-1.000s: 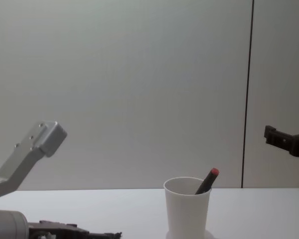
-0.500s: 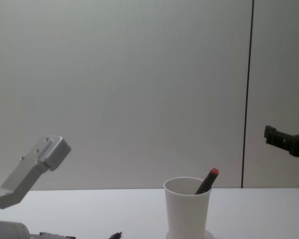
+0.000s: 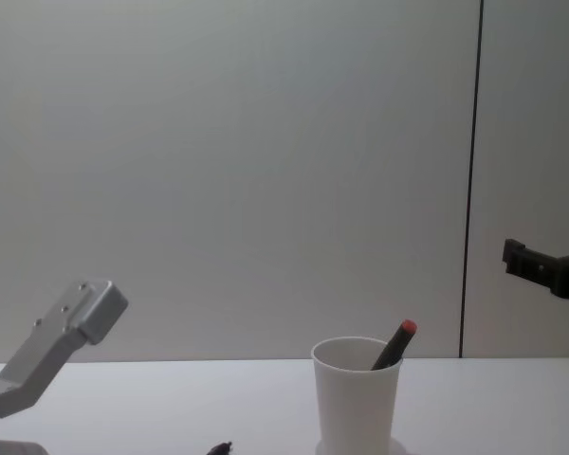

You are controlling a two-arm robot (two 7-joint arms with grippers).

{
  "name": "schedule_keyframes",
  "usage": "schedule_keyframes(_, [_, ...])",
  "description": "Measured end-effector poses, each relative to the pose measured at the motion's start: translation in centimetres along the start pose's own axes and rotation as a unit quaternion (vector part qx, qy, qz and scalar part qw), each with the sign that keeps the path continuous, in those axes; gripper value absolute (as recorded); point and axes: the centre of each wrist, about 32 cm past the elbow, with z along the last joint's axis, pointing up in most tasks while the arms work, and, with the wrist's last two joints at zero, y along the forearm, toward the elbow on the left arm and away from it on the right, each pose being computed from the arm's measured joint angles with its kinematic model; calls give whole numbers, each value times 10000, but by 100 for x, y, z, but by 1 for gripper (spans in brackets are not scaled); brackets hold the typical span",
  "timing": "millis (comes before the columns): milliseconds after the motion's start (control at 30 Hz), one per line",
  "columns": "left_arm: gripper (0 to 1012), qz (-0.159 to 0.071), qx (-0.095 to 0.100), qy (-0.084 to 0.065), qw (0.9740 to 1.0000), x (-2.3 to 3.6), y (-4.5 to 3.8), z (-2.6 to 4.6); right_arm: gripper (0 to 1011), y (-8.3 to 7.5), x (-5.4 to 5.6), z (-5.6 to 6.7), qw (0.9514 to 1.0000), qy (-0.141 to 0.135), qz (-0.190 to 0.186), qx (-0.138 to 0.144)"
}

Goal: Place the pen into the pen holder.

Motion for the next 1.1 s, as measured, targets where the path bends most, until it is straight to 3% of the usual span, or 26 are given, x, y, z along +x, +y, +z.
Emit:
schedule_keyframes(633, [1004,126,-21,94,9999,38,4,-51,1001,0,0,0,10000,0,0,0])
schedule_keyframes(1100, [1004,232,-127,42,9996,40,24,-51,1001,0,0,0,10000,0,0,0])
